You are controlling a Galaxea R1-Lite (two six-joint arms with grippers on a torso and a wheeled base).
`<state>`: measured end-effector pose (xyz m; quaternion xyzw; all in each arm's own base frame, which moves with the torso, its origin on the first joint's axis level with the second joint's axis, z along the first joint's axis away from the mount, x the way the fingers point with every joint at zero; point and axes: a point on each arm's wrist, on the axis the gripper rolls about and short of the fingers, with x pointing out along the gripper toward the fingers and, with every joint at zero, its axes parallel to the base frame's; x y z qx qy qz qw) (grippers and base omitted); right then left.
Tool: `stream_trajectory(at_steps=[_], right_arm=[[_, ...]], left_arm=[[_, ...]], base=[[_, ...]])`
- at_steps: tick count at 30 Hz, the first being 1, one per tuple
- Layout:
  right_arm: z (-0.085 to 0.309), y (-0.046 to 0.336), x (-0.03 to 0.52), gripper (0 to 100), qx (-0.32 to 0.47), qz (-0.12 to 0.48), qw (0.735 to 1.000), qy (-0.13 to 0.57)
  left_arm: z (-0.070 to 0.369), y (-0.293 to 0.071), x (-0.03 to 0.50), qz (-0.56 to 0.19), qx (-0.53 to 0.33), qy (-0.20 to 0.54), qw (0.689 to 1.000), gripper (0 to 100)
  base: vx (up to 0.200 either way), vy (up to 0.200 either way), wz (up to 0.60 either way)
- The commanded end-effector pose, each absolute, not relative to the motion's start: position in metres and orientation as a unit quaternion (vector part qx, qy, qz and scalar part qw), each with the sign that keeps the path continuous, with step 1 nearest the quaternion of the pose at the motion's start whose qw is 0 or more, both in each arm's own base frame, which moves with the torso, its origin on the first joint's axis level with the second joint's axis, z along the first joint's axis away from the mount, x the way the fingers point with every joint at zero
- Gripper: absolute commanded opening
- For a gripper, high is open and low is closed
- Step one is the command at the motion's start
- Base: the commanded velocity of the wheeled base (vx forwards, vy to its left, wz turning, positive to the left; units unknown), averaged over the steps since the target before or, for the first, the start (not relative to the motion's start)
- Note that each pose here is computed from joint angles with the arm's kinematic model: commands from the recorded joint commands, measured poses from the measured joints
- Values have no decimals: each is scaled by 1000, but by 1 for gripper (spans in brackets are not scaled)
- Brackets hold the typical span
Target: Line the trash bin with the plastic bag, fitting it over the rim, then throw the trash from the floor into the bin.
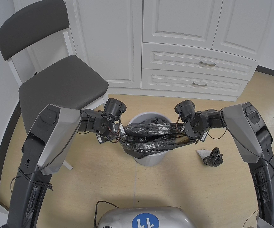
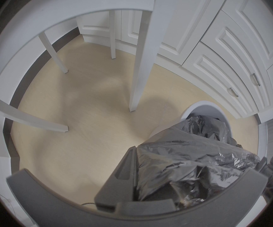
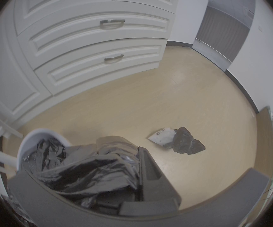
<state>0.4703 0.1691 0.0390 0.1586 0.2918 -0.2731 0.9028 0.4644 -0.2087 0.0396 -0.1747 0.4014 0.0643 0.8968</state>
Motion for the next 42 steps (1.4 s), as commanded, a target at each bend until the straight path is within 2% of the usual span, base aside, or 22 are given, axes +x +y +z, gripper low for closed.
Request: stream_trajectory(at_steps=[1,7,14,19,24,27,35,42], right_arm=[[48,171,455,0,130,-267,902,312],[66,162,444,0,116,-265,904,315],[68,156,435,0,94,-264,902,328],[57,158,431,0,75,-263,899,342],[23,164,439,0,67,-263,895,354],[-1,169,454,0,84,-257,903,334],[-13,173,463,0,100,-251,910,314],[-1,167,459,0,92,-255,910,313]], left_arm=[[60,-211,458,57,-175,396,900,0],[77,-208,453,55,-170,396,901,0],[73,-206,447,52,-150,407,900,0],[62,-211,445,47,-136,416,898,0],[34,-218,449,48,-126,430,893,0],[24,-221,458,45,-138,409,901,0],[3,-221,470,79,-137,375,914,0],[20,-222,469,76,-149,361,917,0]], base=[[0,0,0],[0,0,0],[0,0,0],[0,0,0],[0,0,0],[0,0,0],[0,0,0],[0,0,0]])
